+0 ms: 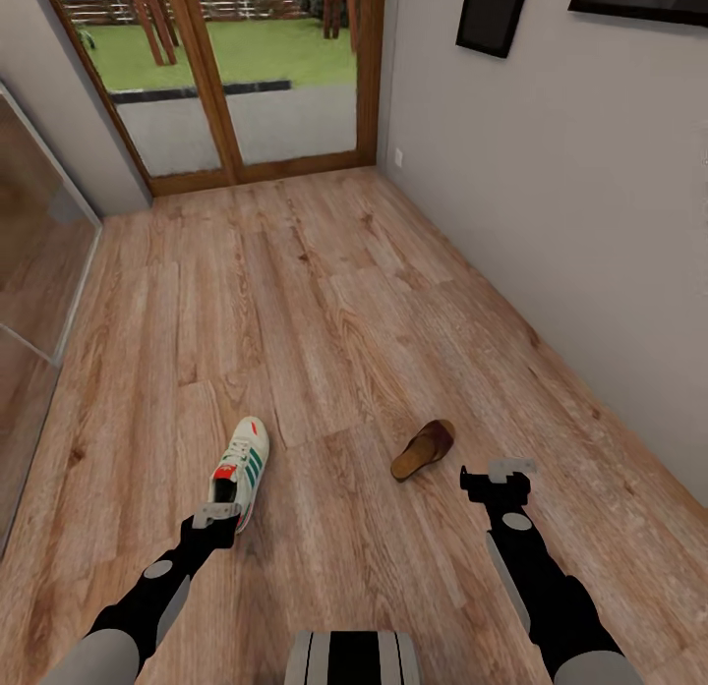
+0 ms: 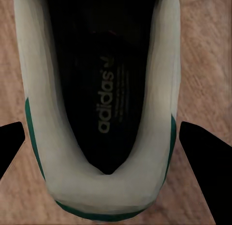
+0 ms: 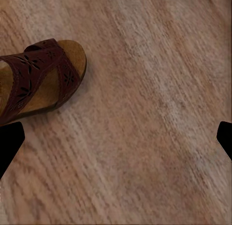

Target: Pick up the two gym shoes and the two sandals from the corridor floor and place them onto the hallstand (shoe rack) in the corridor, making sure they are on the rack and not on the floor. Arrange them so the two gym shoes are next to each other and the two sandals are next to each other.

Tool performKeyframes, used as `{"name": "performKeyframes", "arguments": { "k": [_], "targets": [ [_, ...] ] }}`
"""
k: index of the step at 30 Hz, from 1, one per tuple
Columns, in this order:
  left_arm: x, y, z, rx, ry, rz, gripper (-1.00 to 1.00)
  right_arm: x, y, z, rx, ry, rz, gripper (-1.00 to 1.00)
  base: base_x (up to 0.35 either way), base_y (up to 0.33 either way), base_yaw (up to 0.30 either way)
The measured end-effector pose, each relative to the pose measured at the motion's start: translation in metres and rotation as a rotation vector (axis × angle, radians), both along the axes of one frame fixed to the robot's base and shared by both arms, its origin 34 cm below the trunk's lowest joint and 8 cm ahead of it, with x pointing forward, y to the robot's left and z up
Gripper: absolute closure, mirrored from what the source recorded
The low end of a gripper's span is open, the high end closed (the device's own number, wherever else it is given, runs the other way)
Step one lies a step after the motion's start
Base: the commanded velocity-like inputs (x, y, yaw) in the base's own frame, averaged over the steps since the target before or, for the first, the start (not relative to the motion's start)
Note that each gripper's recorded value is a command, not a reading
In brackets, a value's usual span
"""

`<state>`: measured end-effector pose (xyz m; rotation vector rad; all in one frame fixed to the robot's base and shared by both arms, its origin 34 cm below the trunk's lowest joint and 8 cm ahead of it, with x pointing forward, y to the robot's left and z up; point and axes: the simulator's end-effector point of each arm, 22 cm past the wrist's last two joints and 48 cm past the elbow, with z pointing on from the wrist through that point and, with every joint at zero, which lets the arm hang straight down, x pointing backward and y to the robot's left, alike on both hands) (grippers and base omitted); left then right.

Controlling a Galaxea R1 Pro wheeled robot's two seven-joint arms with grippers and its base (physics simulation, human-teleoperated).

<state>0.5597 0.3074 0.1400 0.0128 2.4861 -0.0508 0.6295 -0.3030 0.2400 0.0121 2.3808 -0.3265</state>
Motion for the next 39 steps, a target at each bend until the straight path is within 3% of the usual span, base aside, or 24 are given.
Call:
{"name": "performKeyframes", "arguments": {
  "k": [10,11,12,17,27,29,35,39],
  "targets": [
    [0.011,0.012,0.021,0.018,-0.035,0.003,1.0,0.012,0.0,0.026,-0.001,-0.048,0.0,-1.0,0.0,0.0,-0.006],
    [-0.012,0.02,0.015,0.024,-0.013,0.018,1.0,0.012,-0.004,0.029,-0.013,-0.052,0.0,-1.0,0.0,0.0,-0.068],
    [-0.018,0.019,0.014,0.024,-0.007,0.012,1.0,0.011,-0.005,0.03,-0.015,-0.054,0.0,-1.0,0.0,0.0,-0.077],
    [-0.017,0.022,0.028,0.012,-0.061,0.045,1.0,-0.015,-0.011,0.022,-0.022,-0.059,0.002,-1.0,0.0,0.0,-0.086],
    [-0.052,0.03,0.042,0.021,-0.106,0.062,1.0,-0.091,-0.01,-0.019,-0.006,-0.094,0.016,-1.0,0.0,0.0,-0.091],
    [-0.065,0.033,0.044,0.026,-0.12,0.066,1.0,-0.117,-0.01,-0.031,0.003,-0.125,0.021,-1.0,0.0,0.0,-0.091],
    [-0.078,0.037,0.053,0.019,-0.145,0.1,1.0,-0.132,-0.011,-0.024,0.011,-0.202,0.029,-1.0,0.0,0.0,-0.091],
    [-0.087,0.041,0.058,0.014,-0.154,0.123,1.0,-0.138,-0.016,-0.02,0.006,-0.213,0.028,-1.0,0.0,0.0,-0.091]
  ]
}}
